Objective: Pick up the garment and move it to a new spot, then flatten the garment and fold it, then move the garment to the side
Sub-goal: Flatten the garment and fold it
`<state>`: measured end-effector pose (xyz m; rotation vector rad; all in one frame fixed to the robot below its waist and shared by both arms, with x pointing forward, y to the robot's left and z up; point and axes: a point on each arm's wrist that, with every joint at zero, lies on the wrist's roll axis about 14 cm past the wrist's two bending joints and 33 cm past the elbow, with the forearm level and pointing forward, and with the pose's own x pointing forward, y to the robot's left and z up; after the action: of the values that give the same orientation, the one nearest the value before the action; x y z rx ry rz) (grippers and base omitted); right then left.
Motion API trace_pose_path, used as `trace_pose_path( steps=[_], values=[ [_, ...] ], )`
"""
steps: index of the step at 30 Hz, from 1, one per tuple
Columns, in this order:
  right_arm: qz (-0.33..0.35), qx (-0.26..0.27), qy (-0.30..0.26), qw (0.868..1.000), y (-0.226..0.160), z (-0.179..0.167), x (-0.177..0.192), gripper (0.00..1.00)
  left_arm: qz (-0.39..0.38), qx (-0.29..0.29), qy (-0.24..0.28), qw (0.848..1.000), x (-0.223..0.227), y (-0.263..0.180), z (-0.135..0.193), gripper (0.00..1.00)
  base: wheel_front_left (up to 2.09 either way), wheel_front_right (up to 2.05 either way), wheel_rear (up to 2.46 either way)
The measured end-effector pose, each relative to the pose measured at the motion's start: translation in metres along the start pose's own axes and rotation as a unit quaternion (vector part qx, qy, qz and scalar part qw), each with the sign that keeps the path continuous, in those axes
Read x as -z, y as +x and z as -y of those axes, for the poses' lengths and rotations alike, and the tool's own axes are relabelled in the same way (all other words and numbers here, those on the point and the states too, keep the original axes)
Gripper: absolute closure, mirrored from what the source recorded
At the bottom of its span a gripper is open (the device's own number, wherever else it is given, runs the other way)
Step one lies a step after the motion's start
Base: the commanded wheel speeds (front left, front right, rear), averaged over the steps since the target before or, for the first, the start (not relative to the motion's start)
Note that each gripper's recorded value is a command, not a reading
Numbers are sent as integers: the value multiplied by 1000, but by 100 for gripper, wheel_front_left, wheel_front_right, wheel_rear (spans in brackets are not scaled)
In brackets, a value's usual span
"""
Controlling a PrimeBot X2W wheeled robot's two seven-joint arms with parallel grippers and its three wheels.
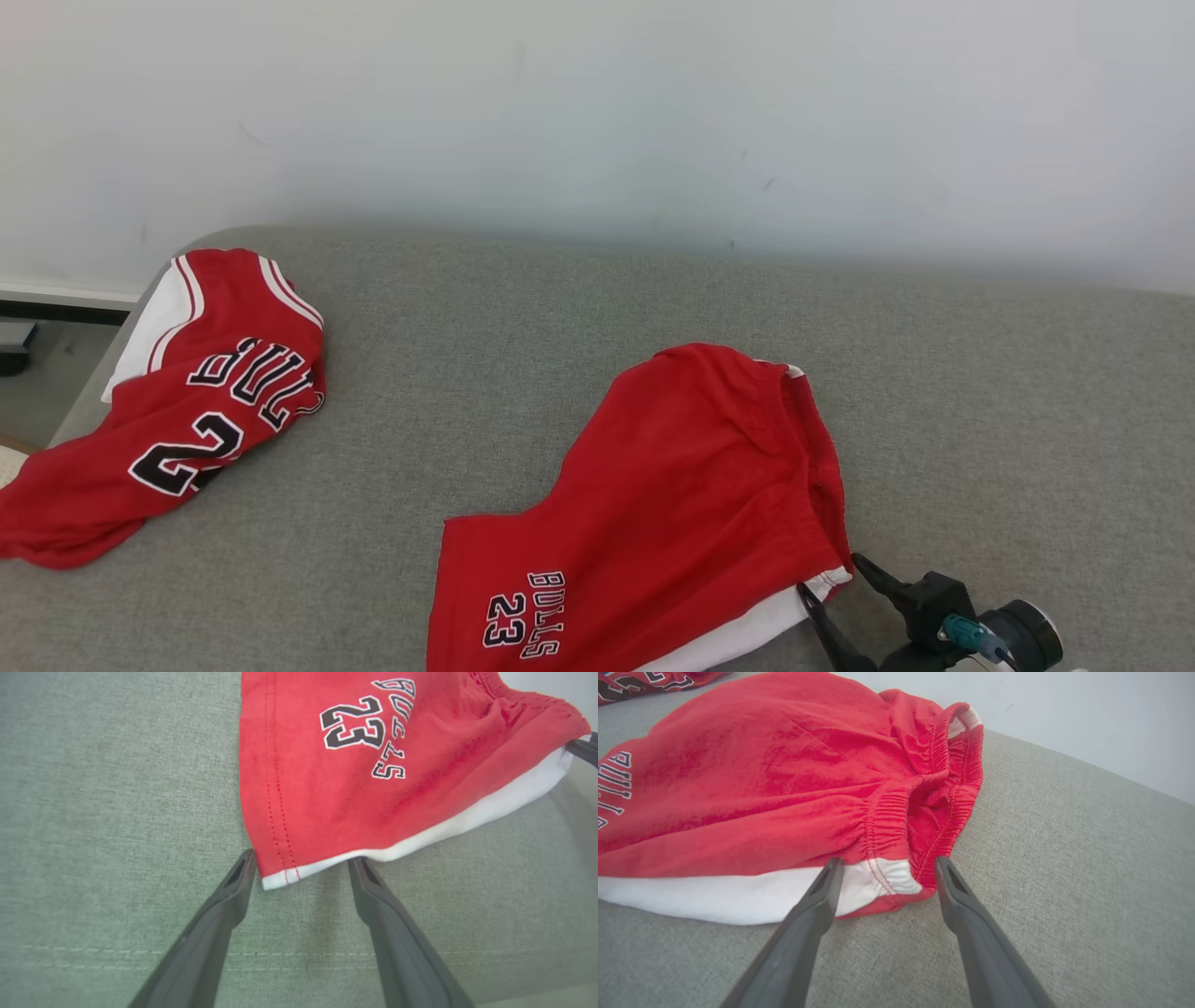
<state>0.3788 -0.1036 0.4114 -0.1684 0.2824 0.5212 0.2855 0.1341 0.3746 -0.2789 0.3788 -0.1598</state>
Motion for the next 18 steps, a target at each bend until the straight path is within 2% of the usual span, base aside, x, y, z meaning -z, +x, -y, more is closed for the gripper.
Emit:
trace_pose_path(
  steps=[8, 9, 10, 11, 18],
  values=[
    [-30, -17, -15, 999, 6, -3, 11, 0, 2, 5, -9, 1000, -3, 5, 5, 0, 0, 0, 0],
    [-34, -18, -14, 999, 7, -4, 12, 11, 0, 6, -13, 1000, -2, 6, 7, 24, 0, 0, 0],
    [-39, -19, -13, 999, 8, -4, 14, 68, -2, 9, -16, 1000, -1, 7, 9, 60, 0, 0, 0],
    [-42, -21, -12, 999, 10, -5, 15, 100, -1, 12, -14, 1000, -3, 9, 11, 100, 0, 0, 0],
    [-33, -22, 8, 999, 12, -7, 10, 100, 13, 22, -11, 1000, -13, 12, 13, 100, 0, 0, 0]
  ],
)
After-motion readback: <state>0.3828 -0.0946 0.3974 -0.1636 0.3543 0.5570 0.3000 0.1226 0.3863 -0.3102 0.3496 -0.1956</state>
